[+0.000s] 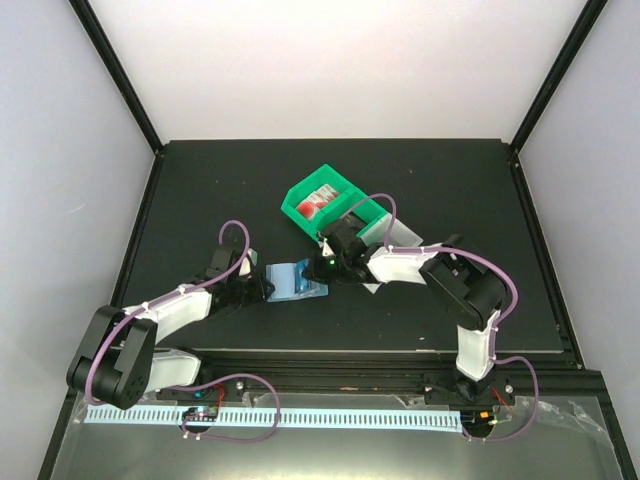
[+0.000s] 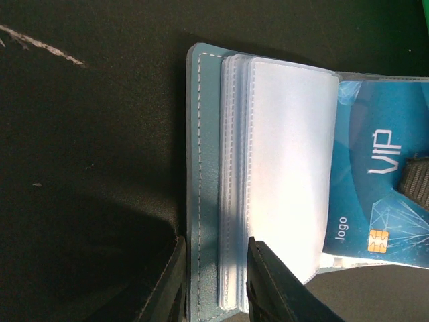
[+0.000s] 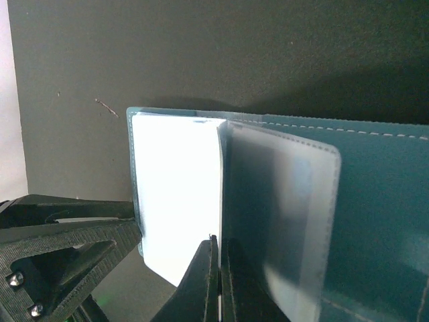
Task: Put the credit cards into the card holder
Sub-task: Insert the credit card into the card holder.
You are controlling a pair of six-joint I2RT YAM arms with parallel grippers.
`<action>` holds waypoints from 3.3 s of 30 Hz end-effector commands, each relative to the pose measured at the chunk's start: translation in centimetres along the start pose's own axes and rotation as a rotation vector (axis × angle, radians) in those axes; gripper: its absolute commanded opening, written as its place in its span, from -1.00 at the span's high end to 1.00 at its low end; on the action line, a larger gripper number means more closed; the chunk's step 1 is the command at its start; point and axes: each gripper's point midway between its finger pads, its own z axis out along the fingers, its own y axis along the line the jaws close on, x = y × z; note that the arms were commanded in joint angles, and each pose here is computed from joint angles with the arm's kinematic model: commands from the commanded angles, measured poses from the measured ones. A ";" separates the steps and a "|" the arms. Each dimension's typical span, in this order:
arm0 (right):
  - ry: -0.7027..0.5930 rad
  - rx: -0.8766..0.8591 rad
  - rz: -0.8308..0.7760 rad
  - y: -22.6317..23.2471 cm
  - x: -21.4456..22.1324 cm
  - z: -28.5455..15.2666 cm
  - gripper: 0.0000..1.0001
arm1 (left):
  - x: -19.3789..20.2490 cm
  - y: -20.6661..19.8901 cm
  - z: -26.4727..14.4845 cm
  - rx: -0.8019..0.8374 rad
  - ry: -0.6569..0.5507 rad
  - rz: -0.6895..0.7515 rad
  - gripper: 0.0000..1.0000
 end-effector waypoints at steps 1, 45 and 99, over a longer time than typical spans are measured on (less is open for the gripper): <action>0.035 -0.034 0.019 0.4 0.5 1.0 0.98 | 1.0 0.7 0.1 -0.017 0.035 -0.025 0.45; 0.057 0.099 -0.042 0.0 0.9 1.1 0.23 | 0.4 0.1 -0.5 0.005 0.001 -0.028 0.44; 0.030 0.194 -0.244 2.5 1.6 0.7 -0.23 | 1.4 -0.8 0.6 0.069 0.055 -0.033 0.41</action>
